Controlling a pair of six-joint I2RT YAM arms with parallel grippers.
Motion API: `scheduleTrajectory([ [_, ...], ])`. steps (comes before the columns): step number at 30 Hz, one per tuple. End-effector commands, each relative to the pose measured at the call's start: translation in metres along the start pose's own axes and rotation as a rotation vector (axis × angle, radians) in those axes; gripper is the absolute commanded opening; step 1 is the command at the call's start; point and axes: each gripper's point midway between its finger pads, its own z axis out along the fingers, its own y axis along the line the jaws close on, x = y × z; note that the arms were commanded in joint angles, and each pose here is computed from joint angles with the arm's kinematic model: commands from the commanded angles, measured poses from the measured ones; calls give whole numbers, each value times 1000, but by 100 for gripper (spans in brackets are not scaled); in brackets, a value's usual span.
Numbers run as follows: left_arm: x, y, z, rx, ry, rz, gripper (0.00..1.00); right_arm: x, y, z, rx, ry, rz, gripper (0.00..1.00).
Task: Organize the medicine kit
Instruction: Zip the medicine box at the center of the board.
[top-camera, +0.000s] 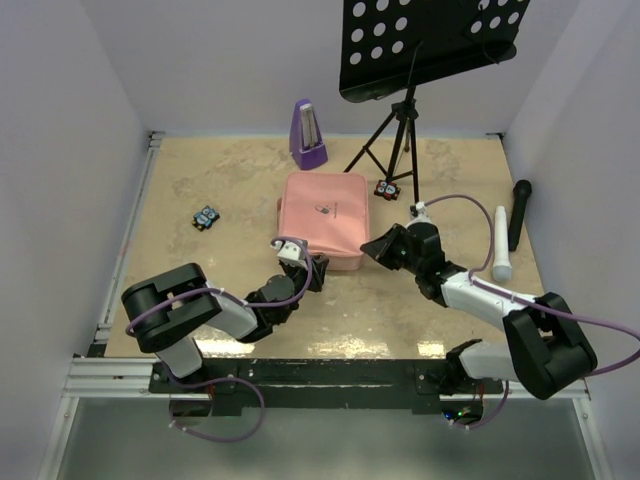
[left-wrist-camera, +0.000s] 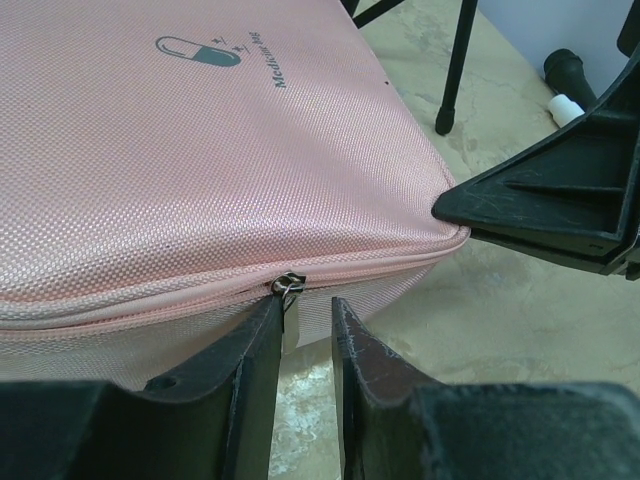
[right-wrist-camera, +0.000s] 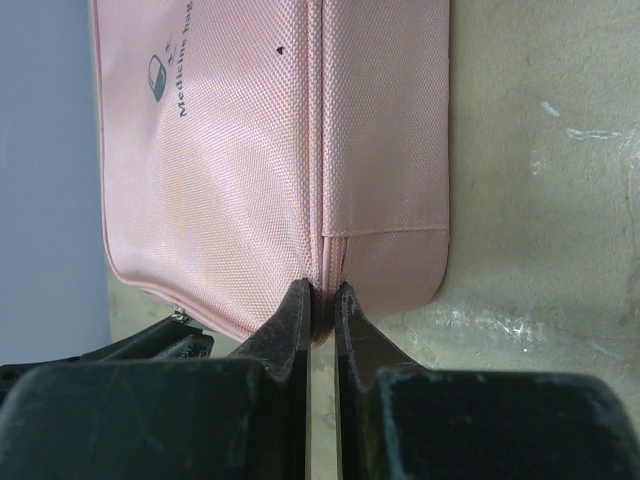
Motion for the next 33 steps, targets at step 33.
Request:
scheduleTrajectory([
  [33, -48, 34, -11, -119, -148, -45, 0, 19, 16, -13, -92, 68, -41, 0],
])
